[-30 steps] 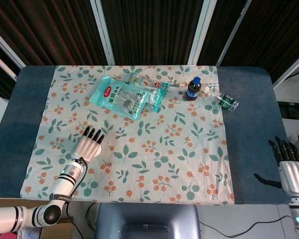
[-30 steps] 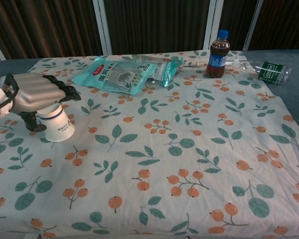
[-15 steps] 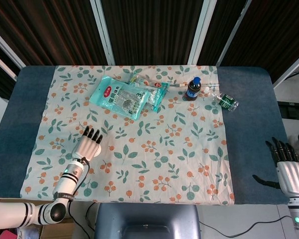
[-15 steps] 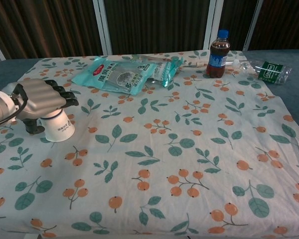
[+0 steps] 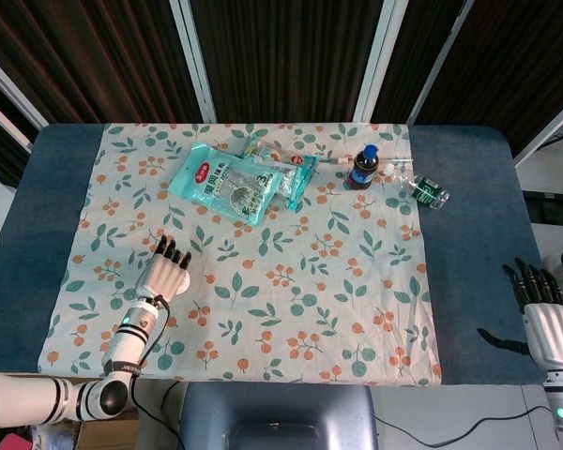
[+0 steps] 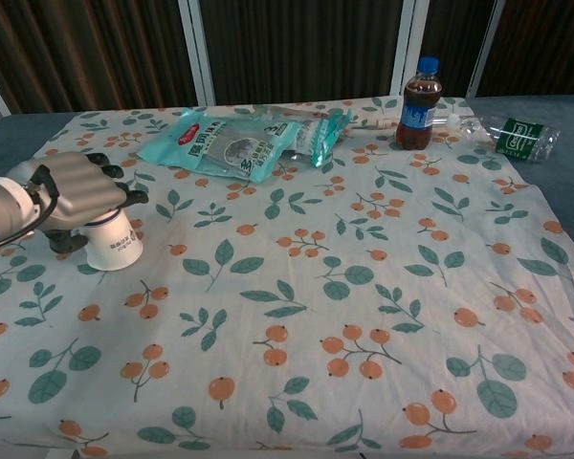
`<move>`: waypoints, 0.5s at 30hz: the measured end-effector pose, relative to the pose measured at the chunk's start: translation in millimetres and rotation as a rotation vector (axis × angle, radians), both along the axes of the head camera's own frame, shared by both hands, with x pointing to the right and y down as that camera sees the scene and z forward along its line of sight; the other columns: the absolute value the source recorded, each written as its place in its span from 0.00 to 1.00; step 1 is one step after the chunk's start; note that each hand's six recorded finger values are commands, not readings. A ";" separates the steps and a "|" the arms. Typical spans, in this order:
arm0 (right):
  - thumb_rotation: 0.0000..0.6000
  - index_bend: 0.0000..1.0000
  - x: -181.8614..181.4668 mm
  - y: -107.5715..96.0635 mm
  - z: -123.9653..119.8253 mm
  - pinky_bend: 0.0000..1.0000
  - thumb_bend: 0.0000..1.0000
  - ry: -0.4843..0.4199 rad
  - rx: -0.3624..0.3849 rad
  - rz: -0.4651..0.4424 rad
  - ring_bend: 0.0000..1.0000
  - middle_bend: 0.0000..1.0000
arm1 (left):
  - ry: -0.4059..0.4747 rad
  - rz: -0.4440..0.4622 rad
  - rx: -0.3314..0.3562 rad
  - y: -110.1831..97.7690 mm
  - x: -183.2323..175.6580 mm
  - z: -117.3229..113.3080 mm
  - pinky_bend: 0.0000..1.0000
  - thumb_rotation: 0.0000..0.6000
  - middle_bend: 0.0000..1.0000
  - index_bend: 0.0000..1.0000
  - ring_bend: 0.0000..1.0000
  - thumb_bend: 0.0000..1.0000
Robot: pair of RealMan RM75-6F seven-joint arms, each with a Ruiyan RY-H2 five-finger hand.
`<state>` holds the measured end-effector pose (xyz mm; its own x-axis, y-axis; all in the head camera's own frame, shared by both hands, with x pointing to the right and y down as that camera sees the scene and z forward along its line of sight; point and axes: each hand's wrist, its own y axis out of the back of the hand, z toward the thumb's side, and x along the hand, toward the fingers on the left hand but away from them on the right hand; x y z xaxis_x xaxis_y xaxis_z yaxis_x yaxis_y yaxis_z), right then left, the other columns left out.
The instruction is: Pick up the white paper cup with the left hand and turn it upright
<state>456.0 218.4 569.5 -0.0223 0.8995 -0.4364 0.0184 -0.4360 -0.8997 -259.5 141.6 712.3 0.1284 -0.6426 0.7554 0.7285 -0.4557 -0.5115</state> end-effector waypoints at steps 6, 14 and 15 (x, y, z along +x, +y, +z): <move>0.78 0.00 1.1 0.7 1.0 0.00 0.00 0.003 -0.003 0.004 0.00 0.00 | 0.004 0.001 0.007 -0.3 0.3 0.3 0.00 1.00 0.28 0.26 0.00 0.47; 0.78 0.00 1.8 1.4 0.7 0.00 0.00 0.003 -0.002 0.006 0.00 0.00 | 0.031 -0.010 0.014 -1.4 0.3 -4.9 0.00 1.00 0.32 0.31 0.03 0.49; 0.78 0.00 1.9 1.4 0.7 0.00 0.00 0.004 -0.002 0.006 0.00 0.00 | 0.034 -0.012 0.013 -1.5 0.1 -5.5 0.00 1.00 0.32 0.31 0.04 0.50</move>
